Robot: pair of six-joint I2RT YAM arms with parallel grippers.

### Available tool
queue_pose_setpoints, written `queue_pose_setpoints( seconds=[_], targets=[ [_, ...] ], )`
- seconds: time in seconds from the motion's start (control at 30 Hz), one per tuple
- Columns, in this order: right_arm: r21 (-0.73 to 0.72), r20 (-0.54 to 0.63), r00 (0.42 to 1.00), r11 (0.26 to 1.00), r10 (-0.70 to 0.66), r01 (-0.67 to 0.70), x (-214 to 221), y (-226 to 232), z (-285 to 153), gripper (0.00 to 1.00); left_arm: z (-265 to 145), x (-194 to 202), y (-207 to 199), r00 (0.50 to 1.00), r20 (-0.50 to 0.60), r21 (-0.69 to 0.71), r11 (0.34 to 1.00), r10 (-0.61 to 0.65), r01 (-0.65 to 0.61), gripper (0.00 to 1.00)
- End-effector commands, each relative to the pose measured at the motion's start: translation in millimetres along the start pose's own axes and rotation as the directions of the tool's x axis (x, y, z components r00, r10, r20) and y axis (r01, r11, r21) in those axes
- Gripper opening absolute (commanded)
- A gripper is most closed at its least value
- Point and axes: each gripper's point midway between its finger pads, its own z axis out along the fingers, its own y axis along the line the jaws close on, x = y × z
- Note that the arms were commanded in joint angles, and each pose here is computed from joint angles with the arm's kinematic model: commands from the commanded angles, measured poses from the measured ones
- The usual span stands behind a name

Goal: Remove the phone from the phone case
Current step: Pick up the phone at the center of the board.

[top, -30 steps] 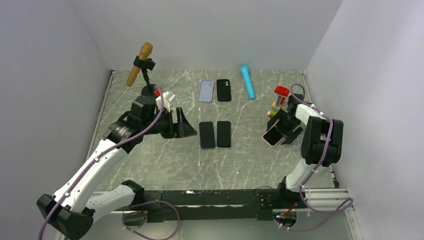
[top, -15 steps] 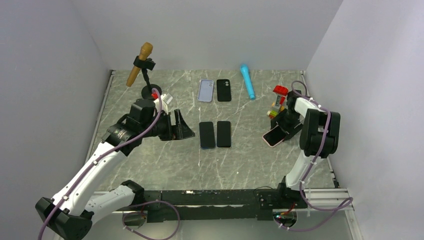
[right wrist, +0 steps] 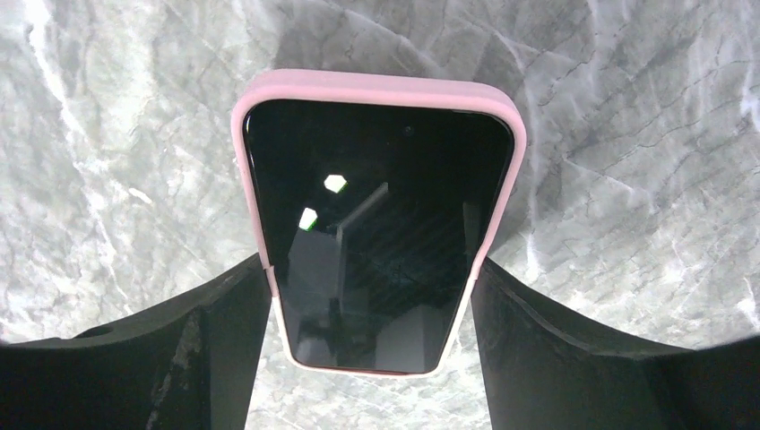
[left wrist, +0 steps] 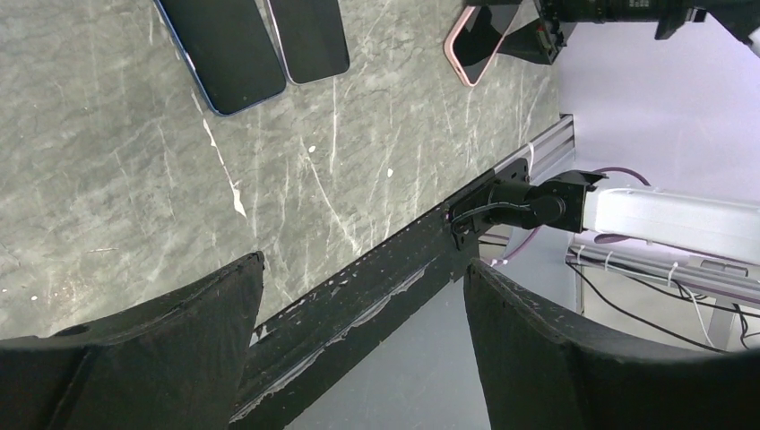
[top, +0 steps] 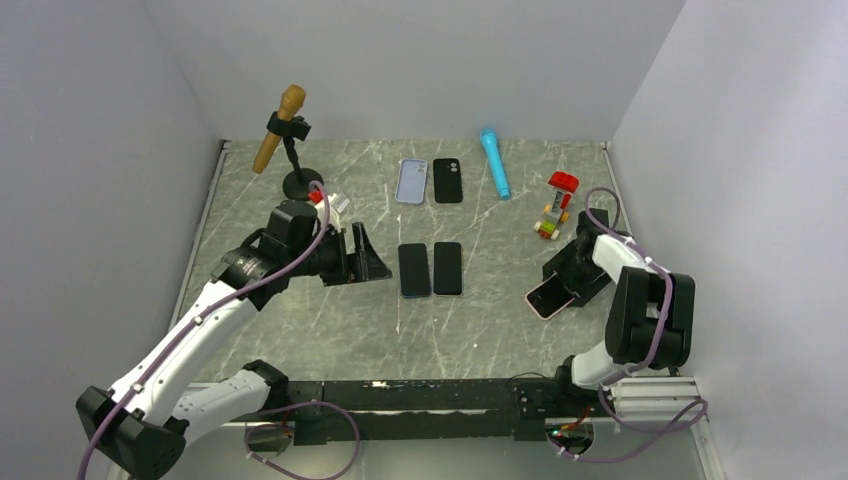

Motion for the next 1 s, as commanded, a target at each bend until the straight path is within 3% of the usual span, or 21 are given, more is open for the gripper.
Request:
queue_pose_setpoints(
  seconds=[0.0,0.17,0.27,0.43,0.6,0.7,0.83,0.97],
  targets=[
    [-0.122,0.107,0.992,0.989,-0.072,0.085,-20,19,-22,0.00,5,-12,-13,1.000,-0.006,0.025,1.000,0.004,-0.004,0.86],
    [-0.335,0.240,0.939,0.886,-0.248,0.320,-15,43,-68,0.00,25,-24,-29,0.997,-0.044,0.089,0.994,-0.060,0.063,0.85],
    [-0.473,0.331,0.899,0.773,-0.288,0.422,-3,66,-103,0.00,37,-31,-43,0.993,-0.065,0.149,0.983,-0.096,0.104,0.85],
    [-0.644,0.346,0.830,0.533,-0.437,0.548,52,111,-145,0.00,50,-36,-56,0.985,-0.100,0.196,0.968,-0.140,0.157,0.83],
    [-0.768,0.331,0.774,0.322,-0.540,0.553,115,141,-175,0.00,58,-35,-55,0.974,-0.115,0.204,0.955,-0.194,0.215,0.72],
    [-0.811,0.323,0.719,0.212,-0.616,0.545,154,155,-188,0.00,65,-30,-49,0.961,-0.159,0.169,0.953,-0.227,0.253,0.71],
    [-0.805,0.344,0.610,0.109,-0.714,0.583,213,167,-200,0.00,71,-25,-36,0.951,-0.156,0.105,0.952,-0.269,0.286,0.77],
    [-0.812,0.346,0.584,0.078,-0.734,0.579,244,176,-204,0.00,73,-26,-20,0.929,-0.109,0.043,0.932,-0.354,0.360,0.75]
  ],
)
